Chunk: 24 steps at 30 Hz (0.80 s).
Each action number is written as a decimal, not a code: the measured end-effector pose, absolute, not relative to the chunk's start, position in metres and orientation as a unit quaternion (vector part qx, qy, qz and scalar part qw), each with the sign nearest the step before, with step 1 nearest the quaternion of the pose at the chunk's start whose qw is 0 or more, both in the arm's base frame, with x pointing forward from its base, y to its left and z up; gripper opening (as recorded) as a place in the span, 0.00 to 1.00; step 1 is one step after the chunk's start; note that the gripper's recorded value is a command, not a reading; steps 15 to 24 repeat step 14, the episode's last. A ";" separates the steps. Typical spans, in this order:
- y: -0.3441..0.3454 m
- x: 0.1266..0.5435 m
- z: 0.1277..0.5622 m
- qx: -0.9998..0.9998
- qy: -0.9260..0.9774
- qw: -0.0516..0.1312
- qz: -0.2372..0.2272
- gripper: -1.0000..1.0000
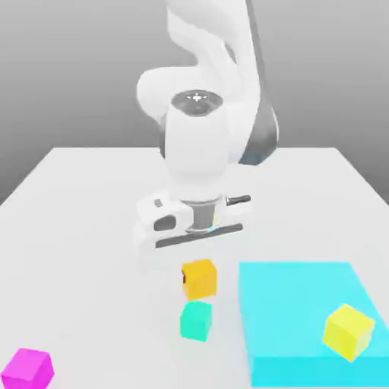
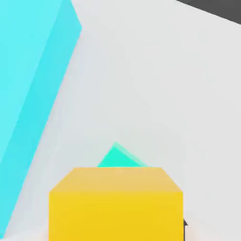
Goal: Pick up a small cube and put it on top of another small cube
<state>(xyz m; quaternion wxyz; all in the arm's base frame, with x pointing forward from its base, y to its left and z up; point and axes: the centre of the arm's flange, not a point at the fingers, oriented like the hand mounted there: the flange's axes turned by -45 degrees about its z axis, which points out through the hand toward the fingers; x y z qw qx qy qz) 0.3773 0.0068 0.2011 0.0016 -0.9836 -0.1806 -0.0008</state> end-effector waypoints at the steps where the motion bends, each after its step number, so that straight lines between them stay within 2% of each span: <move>1: 0.006 0.377 0.192 -0.984 -0.179 0.001 -0.001 0.00; 2: 0.005 0.376 0.182 -0.984 -0.178 0.001 0.000 0.00; 3: 0.004 0.375 0.177 -0.984 -0.177 0.000 0.000 1.00; 9: 0.004 0.375 0.174 -0.984 -0.177 0.000 0.000 1.00; 14: 0.005 0.377 0.211 -0.984 -0.178 0.002 -0.001 1.00; 24: 0.005 0.377 0.211 -0.984 -0.178 0.002 -0.001 1.00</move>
